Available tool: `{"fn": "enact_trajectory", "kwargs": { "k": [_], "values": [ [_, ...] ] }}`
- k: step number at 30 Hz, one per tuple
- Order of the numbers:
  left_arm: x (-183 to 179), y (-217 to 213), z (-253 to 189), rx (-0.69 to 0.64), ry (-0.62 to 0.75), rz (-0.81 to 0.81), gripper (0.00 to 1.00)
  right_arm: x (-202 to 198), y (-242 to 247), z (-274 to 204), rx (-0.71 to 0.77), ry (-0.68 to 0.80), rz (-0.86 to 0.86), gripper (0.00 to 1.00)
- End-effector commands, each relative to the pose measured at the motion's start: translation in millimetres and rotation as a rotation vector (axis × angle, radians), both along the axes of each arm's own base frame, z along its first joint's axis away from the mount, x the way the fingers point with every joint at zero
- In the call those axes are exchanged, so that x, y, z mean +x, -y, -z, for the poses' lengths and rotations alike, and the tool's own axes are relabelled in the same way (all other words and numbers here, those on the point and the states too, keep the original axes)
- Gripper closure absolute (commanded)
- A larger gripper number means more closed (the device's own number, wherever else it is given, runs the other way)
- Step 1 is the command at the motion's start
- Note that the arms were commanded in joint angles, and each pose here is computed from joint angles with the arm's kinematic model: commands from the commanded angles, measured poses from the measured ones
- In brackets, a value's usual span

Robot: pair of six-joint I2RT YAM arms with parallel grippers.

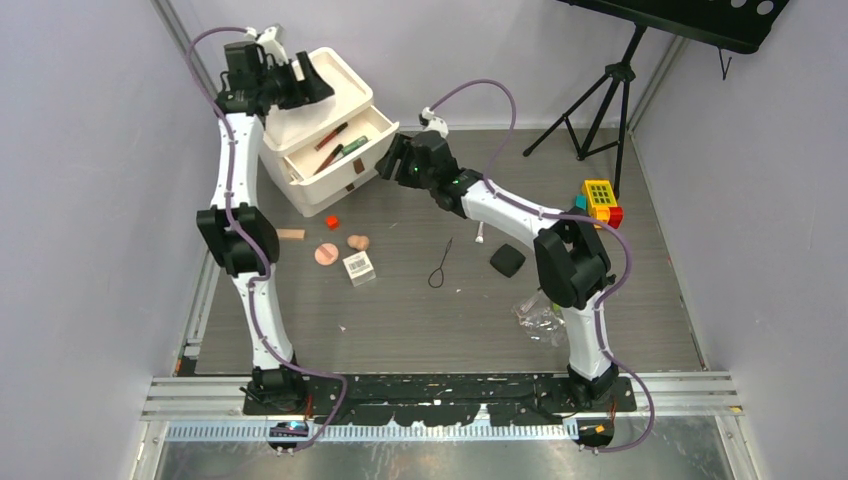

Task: Organize the makeup
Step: Close the drawer in the storage box.

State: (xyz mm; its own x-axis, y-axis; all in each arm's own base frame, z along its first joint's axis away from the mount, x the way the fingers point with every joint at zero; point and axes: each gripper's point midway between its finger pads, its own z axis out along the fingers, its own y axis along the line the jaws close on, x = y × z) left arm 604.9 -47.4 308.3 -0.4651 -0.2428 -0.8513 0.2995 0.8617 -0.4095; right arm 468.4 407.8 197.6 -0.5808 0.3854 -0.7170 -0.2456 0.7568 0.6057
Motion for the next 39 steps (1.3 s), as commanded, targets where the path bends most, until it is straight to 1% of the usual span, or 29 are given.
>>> {"fn": "enact_trajectory", "kwargs": {
  "k": [1,7,16,17,18,25,33,39],
  "values": [
    [-29.5,28.6,-8.0,0.014,-0.047,0.073,0.21,0.1,2.6,-39.3,0.043,0.08,0.02,0.3],
    [-44.1,40.5,13.2,0.02,-0.134,0.101,0.23,8.1,-9.8,-36.0,0.073,0.071,0.01,0.3],
    [-74.1,49.5,23.4,0.024,-0.229,0.138,0.25,27.0,-36.5,-27.8,0.137,0.042,-0.005,0.3],
    [-80.5,63.9,24.6,0.025,-0.237,0.166,0.25,29.4,-38.6,-26.6,0.143,0.041,-0.005,0.3],
    [-84.8,66.9,26.2,0.025,-0.245,0.176,0.25,31.5,-41.3,-26.0,0.15,0.04,-0.006,0.3],
    [-106.6,73.8,40.3,0.02,-0.307,0.228,0.26,40.1,-63.0,-29.1,0.21,0.035,-0.03,0.3],
    [-113.9,71.0,46.0,0.055,-0.33,0.243,0.27,35.2,-89.4,-43.7,0.265,0.065,-0.082,0.3],
    [-113.5,71.8,47.1,0.055,-0.331,0.251,0.28,30.8,-95.3,-50.0,0.286,0.082,-0.094,0.3]
  ]
}}
